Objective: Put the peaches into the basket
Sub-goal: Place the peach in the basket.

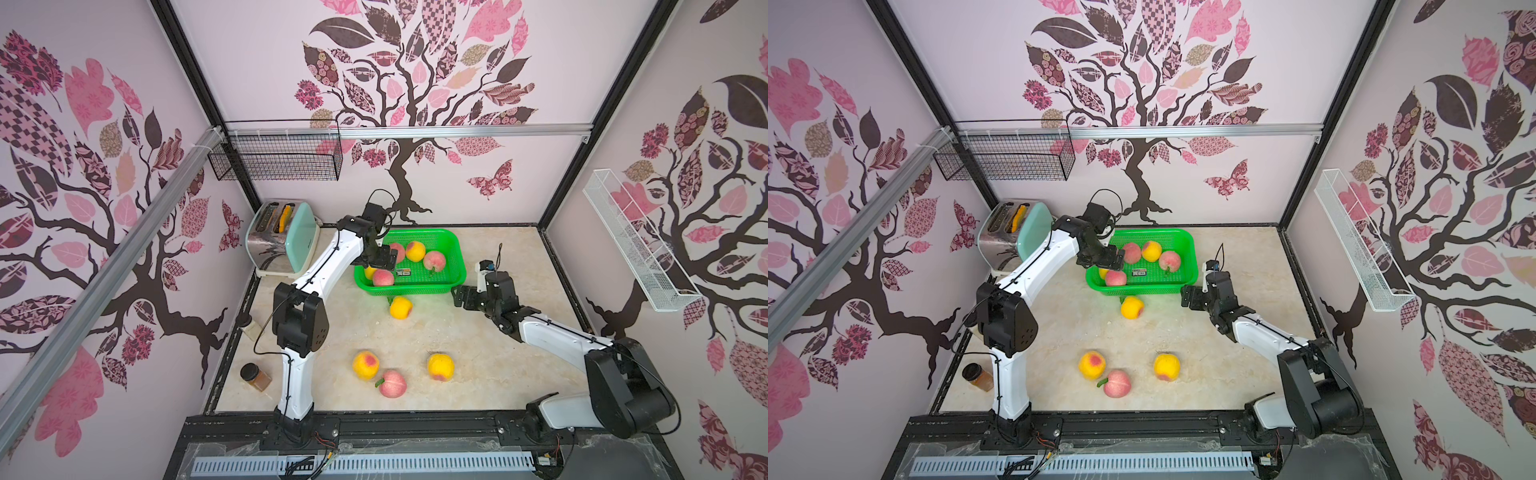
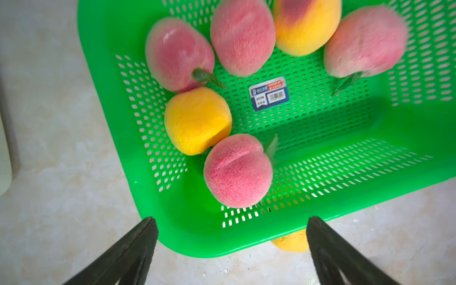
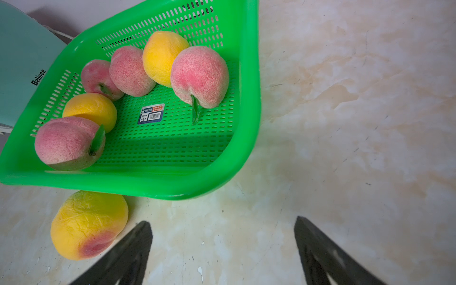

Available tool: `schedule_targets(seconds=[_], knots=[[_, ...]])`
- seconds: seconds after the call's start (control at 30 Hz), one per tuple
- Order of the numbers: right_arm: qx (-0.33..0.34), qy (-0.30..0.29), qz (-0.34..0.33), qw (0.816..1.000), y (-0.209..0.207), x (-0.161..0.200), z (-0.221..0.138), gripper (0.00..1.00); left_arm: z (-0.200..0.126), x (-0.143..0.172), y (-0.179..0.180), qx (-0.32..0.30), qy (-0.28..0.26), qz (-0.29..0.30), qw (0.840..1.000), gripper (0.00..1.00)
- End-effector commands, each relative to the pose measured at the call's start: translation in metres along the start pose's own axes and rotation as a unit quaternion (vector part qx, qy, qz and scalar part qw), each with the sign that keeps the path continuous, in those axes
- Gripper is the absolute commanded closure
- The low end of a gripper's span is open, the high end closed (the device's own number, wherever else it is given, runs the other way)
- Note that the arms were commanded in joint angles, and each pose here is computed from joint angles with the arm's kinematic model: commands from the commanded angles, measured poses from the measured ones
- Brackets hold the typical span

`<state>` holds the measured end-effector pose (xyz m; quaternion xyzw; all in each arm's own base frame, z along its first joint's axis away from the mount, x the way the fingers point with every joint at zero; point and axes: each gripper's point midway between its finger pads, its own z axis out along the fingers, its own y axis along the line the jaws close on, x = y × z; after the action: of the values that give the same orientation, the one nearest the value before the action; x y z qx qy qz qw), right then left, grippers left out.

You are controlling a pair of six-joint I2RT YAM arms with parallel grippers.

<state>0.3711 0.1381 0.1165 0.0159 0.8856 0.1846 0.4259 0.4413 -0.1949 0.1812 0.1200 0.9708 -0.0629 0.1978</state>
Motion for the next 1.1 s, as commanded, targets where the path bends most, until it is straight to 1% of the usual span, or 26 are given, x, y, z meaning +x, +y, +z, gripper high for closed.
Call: schedule_targets(seconds=[0.0, 0.1, 0.13, 0.23, 0.4, 0.5, 0.57, 0.67, 0.8, 0.93, 1.07], knots=[[-0.010, -0.022, 0.000, 1.000, 0.009, -0.018, -0.004, 0.07, -0.017, -0.010, -0.006, 0.018, -0.037, -0.008, 0.999, 0.02], [-0.010, -0.021, 0.001, 1.000, 0.009, -0.018, -0.004, 0.07, -0.029, -0.014, -0.009, 0.026, -0.058, -0.010, 0.998, 0.02], [-0.011, -0.020, 0.001, 1.000, 0.009, -0.018, -0.003, 0.07, -0.026, -0.007, -0.008, 0.026, -0.052, -0.011, 0.998, 0.02], [-0.015, -0.017, 0.000, 1.000, 0.011, -0.018, -0.003, 0.07, -0.035, -0.002, -0.006, 0.026, -0.063, -0.012, 0.998, 0.02], [-0.027, -0.013, 0.000, 1.000, 0.017, -0.020, -0.005, 0.07, -0.046, 0.014, 0.011, 0.004, -0.076, -0.010, 0.997, 0.02], [-0.036, -0.006, 0.001, 0.999, 0.020, -0.017, -0.007, 0.07, -0.049, 0.028, 0.027, -0.004, -0.073, -0.022, 0.997, 0.02], [-0.045, 0.014, 0.001, 0.999, 0.023, -0.010, -0.007, 0.07, -0.049, 0.040, 0.036, -0.004, -0.066, -0.029, 0.997, 0.02], [-0.062, 0.066, -0.004, 0.996, 0.031, 0.005, -0.009, 0.07, -0.049, 0.061, 0.050, -0.006, -0.051, -0.034, 0.998, 0.02], [-0.081, 0.119, -0.011, 0.990, 0.046, 0.022, -0.020, 0.07, -0.048, 0.086, 0.067, -0.016, -0.039, -0.051, 0.998, 0.02], [-0.094, 0.164, -0.023, 0.982, 0.065, 0.035, -0.035, 0.07, -0.038, 0.101, 0.066, -0.005, -0.036, -0.062, 0.997, 0.02], [-0.095, 0.204, -0.045, 0.973, 0.082, 0.051, -0.053, 0.07, -0.025, 0.116, 0.066, -0.003, -0.019, -0.069, 0.997, 0.02]])
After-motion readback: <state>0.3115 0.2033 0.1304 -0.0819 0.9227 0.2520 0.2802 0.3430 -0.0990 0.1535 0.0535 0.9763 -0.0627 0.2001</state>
